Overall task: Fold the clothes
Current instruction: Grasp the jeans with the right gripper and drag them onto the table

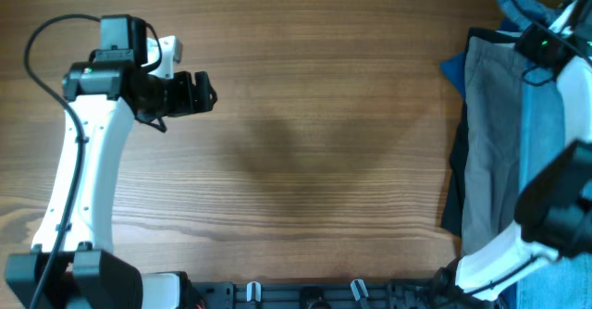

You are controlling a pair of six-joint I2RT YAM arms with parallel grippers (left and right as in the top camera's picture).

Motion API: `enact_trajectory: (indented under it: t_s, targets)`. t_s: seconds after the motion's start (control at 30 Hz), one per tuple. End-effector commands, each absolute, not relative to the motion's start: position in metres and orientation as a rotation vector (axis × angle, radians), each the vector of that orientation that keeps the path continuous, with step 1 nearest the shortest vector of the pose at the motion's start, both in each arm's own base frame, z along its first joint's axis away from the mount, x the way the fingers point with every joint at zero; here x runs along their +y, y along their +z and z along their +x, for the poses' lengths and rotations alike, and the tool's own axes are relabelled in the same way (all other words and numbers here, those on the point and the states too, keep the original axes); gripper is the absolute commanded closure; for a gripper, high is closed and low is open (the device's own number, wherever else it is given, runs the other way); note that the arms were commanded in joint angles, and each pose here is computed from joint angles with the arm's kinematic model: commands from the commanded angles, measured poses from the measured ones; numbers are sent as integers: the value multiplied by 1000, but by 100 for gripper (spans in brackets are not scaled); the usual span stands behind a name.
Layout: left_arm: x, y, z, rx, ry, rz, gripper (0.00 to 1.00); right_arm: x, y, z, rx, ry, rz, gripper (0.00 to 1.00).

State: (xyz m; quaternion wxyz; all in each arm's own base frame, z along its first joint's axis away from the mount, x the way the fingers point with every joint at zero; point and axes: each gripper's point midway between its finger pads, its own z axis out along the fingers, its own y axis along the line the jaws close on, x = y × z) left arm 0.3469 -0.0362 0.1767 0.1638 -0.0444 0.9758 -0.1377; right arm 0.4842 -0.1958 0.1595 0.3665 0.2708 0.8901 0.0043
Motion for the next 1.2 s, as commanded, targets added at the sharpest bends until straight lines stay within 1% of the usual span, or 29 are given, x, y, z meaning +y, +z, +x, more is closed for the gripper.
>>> enact_trajectory:
  t_s: [0.0,0.03,0.07,0.1,0.13,0.17,0.23,0.3,0.33,0.37,0.4,0.43,0.47,0.5,0.57,0.6,0.67,0.73,0.77,0.8,0.83,0.87,0.9,0.97,1.03,1.1,1.13,1.17]
  targets:
    - [-16,260,335,2634,-359,-179,10,-119,328,480,1992,280,318,96]
    - [-10,279,327,2612,-349,-201,13,-89,367,470,1926,335,217,96]
    - [-1,305,313,2576,-334,-234,13,-53,401,456,1866,379,114,96]
    - [6,322,303,2546,-319,-263,12,-11,428,443,1813,419,13,96]
    - [18,346,288,2490,-291,-311,10,47,448,427,1768,498,-118,96]
    - [26,360,279,2448,-269,-344,7,87,452,418,1757,563,-202,96]
    - [39,385,261,2363,-237,-428,8,180,442,394,1778,726,-397,96]
    - [45,407,247,2270,-211,-478,7,310,394,344,1874,956,-669,93]
    - [45,415,243,2244,-198,-473,6,354,367,321,1928,1026,-768,61]
    - [45,420,240,2226,-185,-469,4,393,330,300,2003,1035,-859,33]
    - [44,424,237,2212,-182,-464,3,411,294,293,2094,948,-884,29]
    - [43,425,234,2204,-181,-460,2,409,267,294,2173,797,-877,26]
    - [43,426,234,2203,-181,-458,2,397,260,301,2210,705,-837,24]
    - [43,426,234,2204,-181,-458,2,382,264,311,2219,647,-790,24]
    - [44,423,237,2213,-185,-462,4,332,294,342,2199,581,-605,21]
    - [42,416,247,2247,-207,-453,10,299,315,360,2168,556,-508,21]
    - [38,406,262,2299,-236,-424,12,251,335,381,2144,521,-359,21]
    - [28,375,294,2432,-279,-336,20,185,346,405,2151,496,-114,21]
    - [19,352,315,2521,-303,-281,21,163,345,411,2165,508,-46,22]
    - [14,337,327,2574,-318,-245,20,151,344,415,2172,527,-25,22]
    - [4,311,346,2656,-337,-172,14,141,342,418,2182,542,-3,22]
    - [-3,288,362,2720,-347,-111,3,127,339,422,2188,529,31,19]
    - [-7,245,392,2808,-335,-50,1,117,337,425,2193,508,49,18]
    - [2,188,428,2885,-272,-45,5,107,332,424,2212,490,70,17]
    - [7,139,457,2918,-268,-56,5,104,326,421,2237,460,54,17]
    - [10,101,482,2907,-272,-43,4,99,319,420,2267,425,74,16]
    - [10,76,497,2894,-280,2,3,96,314,419,2286,406,86,13]
    - [11,55,506,2897,-279,20,5,96,312,418,2295,401,89,10]
